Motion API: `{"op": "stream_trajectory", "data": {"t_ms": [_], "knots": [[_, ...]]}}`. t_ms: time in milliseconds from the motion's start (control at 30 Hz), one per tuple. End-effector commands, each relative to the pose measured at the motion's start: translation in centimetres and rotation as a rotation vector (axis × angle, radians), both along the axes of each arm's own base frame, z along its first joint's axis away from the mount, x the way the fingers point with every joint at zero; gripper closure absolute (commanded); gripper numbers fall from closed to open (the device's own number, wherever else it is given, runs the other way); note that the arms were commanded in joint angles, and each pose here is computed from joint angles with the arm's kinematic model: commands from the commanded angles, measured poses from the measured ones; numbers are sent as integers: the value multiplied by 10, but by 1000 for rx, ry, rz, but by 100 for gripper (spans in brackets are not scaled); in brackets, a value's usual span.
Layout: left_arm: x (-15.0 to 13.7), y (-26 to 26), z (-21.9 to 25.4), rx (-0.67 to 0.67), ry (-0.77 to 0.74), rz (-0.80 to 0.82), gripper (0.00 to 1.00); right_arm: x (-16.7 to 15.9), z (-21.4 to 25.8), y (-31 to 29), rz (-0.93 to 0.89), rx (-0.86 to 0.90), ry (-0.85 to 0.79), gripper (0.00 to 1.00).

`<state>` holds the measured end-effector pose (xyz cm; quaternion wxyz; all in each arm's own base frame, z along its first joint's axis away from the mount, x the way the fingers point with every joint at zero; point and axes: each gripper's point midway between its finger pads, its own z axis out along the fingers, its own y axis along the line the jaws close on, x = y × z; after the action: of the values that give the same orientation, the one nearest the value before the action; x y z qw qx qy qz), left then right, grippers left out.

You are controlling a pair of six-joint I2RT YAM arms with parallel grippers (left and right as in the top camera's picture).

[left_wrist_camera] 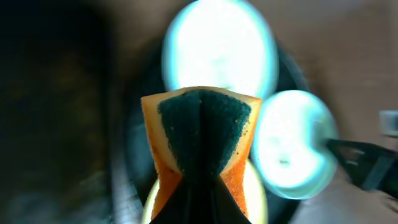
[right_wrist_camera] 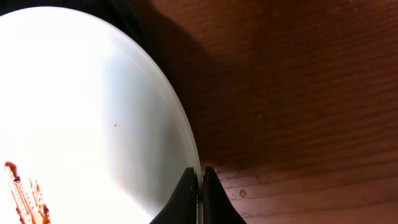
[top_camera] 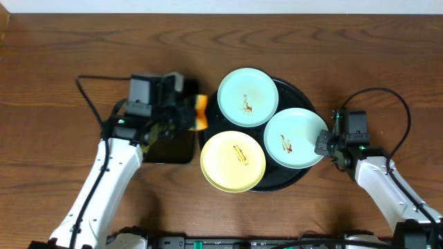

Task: Clean dirty plates on tray and stack at the side
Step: 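Scrub the right pale green plate with the sponge in the left gripper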

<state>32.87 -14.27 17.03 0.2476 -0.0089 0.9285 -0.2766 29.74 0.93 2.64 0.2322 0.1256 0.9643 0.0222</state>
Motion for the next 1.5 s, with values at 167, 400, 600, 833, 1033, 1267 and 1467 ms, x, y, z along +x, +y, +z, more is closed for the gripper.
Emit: {"op": "stream_trajectory", "data": {"t_ms": [167, 400, 600, 833, 1033, 1267, 1467], "knots": [[-6, -105, 12, -77, -61, -253, 93, -9, -8, -8, -16, -31, 43, 99], [-25, -192, -26, -152, -32, -427, 93, -12, -9, -8, -15, -32, 58, 99], [-43, -240, -52, -203, 4, -471, 93, -13, -9, -8, -15, -32, 60, 99], [-57, -267, -85, -219, 56, -492, 92, -13, -10, -8, -15, -32, 62, 99], [-63, -268, -119, -174, 111, -494, 93, -15, -10, -8, -15, -33, 69, 99], [-38, -253, -137, -50, 34, -394, 93, -18, -12, -8, -15, -34, 85, 99], [-21, -230, -148, 44, 22, -303, 92, -23, -13, -8, -15, -35, 104, 99]]}}
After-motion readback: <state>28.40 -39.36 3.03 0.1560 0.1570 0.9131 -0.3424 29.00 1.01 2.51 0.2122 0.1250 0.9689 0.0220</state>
